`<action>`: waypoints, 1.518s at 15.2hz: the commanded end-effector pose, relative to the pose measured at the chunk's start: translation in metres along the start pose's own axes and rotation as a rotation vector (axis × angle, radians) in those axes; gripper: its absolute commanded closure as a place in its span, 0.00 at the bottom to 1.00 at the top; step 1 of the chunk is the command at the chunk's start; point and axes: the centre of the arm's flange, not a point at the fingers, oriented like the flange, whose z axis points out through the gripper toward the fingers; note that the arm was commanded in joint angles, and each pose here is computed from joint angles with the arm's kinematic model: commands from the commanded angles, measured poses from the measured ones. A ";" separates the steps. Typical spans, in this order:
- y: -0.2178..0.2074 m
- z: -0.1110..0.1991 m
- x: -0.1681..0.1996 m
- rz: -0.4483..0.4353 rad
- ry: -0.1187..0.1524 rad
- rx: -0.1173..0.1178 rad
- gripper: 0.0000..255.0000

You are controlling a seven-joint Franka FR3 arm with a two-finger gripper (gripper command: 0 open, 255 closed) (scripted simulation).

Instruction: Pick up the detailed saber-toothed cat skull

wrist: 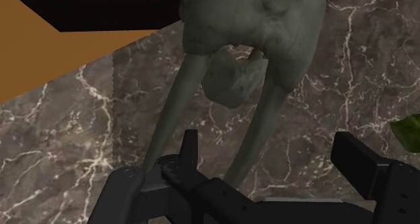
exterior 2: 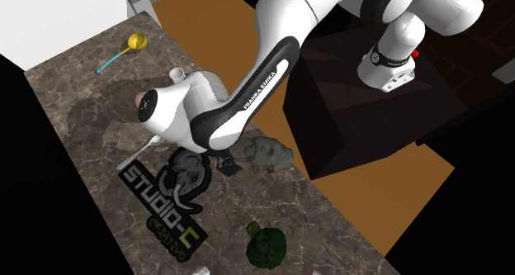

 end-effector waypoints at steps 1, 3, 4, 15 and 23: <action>0.000 0.009 0.005 0.000 0.000 0.001 0.00; 0.002 0.018 0.010 0.000 0.000 0.001 0.00; 0.002 0.026 0.014 0.000 0.000 0.001 0.00; 0.002 0.026 0.013 0.000 0.000 0.001 1.00; -0.002 -0.007 -0.002 0.000 0.000 0.001 1.00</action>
